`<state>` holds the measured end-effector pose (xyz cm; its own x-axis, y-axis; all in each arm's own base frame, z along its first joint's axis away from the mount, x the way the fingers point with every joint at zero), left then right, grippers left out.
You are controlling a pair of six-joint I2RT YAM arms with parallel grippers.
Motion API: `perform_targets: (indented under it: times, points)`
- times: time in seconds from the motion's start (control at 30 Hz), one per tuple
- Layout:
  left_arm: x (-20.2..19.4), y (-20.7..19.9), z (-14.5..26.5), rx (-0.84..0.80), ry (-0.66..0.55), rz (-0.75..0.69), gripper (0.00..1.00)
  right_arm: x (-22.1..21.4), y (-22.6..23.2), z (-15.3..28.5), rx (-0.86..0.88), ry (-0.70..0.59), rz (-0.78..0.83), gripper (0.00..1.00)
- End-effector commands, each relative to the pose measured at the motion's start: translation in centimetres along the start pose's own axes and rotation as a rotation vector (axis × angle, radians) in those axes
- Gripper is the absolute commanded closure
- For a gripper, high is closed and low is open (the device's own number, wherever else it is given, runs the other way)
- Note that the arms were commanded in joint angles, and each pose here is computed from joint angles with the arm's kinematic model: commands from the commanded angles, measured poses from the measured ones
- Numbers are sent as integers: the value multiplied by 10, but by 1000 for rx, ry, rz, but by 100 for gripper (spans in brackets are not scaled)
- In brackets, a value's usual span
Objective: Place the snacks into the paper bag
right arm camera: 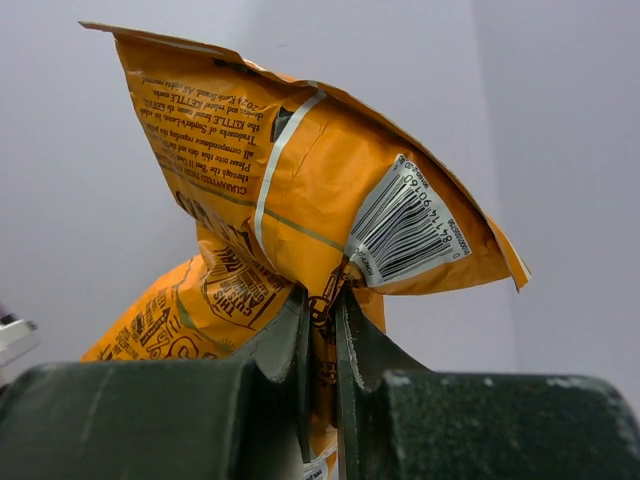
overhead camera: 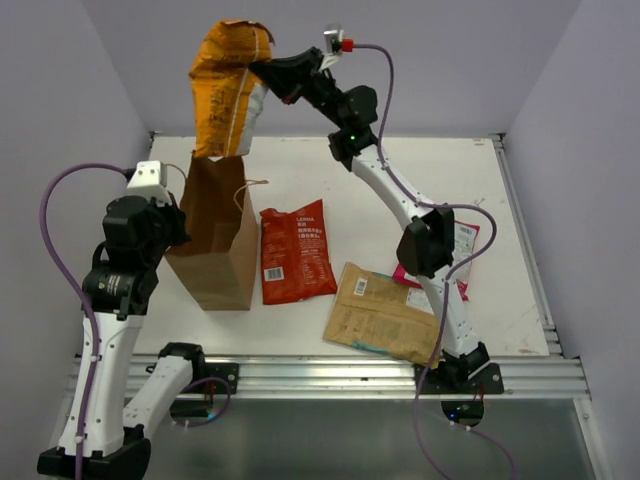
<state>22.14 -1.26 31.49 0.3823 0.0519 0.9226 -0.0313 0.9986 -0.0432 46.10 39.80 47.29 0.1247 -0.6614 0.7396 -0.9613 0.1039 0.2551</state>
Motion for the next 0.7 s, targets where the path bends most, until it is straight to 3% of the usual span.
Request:
perform_targets:
  times: [0.0, 0.67]
  points:
    - [-3, -4, -1, -27, 18, -23, 100, 67, 104, -26, 233, -109, 114, 100]
    - [-3, -4, 5, -33, 6, -24, 100, -7, 115, 8, 339, 163, -2, 100]
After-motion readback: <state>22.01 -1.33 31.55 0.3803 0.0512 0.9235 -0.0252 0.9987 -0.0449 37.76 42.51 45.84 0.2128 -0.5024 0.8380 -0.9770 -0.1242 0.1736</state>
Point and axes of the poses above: each gripper's point midway between its finger pads, its own z axis back along the fingers, its own y axis along the line the jaws close on, x = y × z, the point moved 4 cm from there along z, back along the fingers, and after that the axes turned 4 degrees about -z, right-handed, at the moved point
